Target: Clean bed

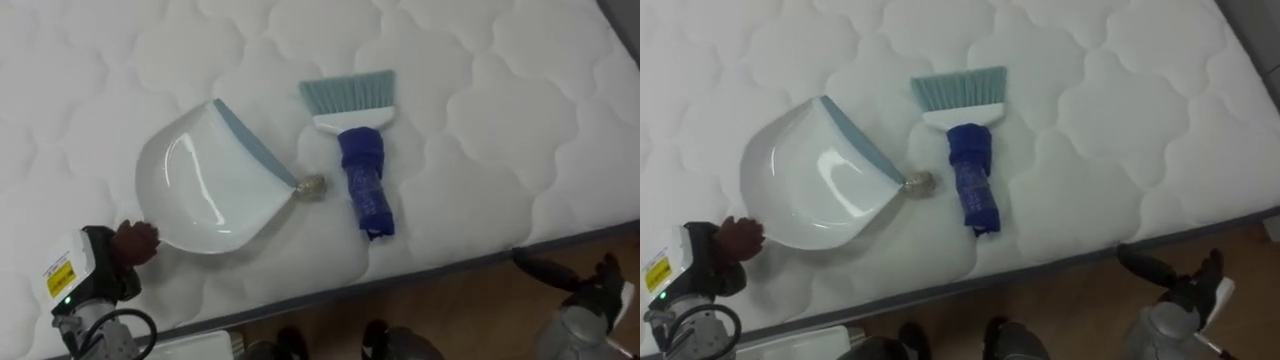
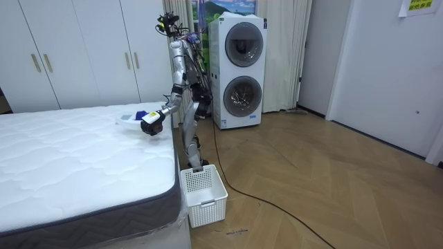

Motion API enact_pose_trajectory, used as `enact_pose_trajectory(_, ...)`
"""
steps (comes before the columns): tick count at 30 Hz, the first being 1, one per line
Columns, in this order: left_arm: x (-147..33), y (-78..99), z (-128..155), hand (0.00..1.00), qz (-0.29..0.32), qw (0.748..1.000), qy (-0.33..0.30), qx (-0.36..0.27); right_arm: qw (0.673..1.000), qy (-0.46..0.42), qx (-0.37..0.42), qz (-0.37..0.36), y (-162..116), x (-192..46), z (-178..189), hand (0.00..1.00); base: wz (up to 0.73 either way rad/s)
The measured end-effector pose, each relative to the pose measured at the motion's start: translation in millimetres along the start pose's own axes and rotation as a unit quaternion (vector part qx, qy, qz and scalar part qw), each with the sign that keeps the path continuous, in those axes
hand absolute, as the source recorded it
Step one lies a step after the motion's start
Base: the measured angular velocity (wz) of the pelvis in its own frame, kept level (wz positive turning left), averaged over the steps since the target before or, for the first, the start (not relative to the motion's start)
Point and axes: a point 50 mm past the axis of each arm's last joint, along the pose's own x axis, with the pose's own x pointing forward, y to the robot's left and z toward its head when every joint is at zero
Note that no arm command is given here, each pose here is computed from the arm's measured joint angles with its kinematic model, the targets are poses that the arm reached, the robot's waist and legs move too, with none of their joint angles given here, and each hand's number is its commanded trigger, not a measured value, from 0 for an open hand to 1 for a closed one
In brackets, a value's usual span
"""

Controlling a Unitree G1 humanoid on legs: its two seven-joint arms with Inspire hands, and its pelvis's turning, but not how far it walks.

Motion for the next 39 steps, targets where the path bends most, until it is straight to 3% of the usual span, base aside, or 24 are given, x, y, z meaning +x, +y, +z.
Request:
enact_pose_trajectory(8, -0.7, -0.4, -0.3, 1.0, -0.005, 1.0, -0.016, 0.013, 0.986, -0.165, -0.018, 0.004, 22.2, -13.3, 47.3, 0.0, 0.0)
enact_pose_trajectory(23, -5.2, -4.1, -10.6, 1.0, -0.037, 0.997, -0.021, 0.058, 0.94, -0.335, -0.011, 0.06, 56.4, -45.8, 102.8, 0.0, -0.01)
enact_pose_trajectory(32, -2.1, 1.7, -14.6, 1.0, -0.035, 0.997, -0.033, 0.066, 0.923, -0.365, -0.017, 0.124, 75.8, -61.4, 105.1, 0.0, 0.05)
enact_pose_trajectory(39, -1.2, 2.4, -13.4, 1.0, -0.033, 0.997, -0.036, 0.064, 0.923, -0.346, -0.054, 0.162, 78.9, -57.4, 91.9, 0.0, 0.01)
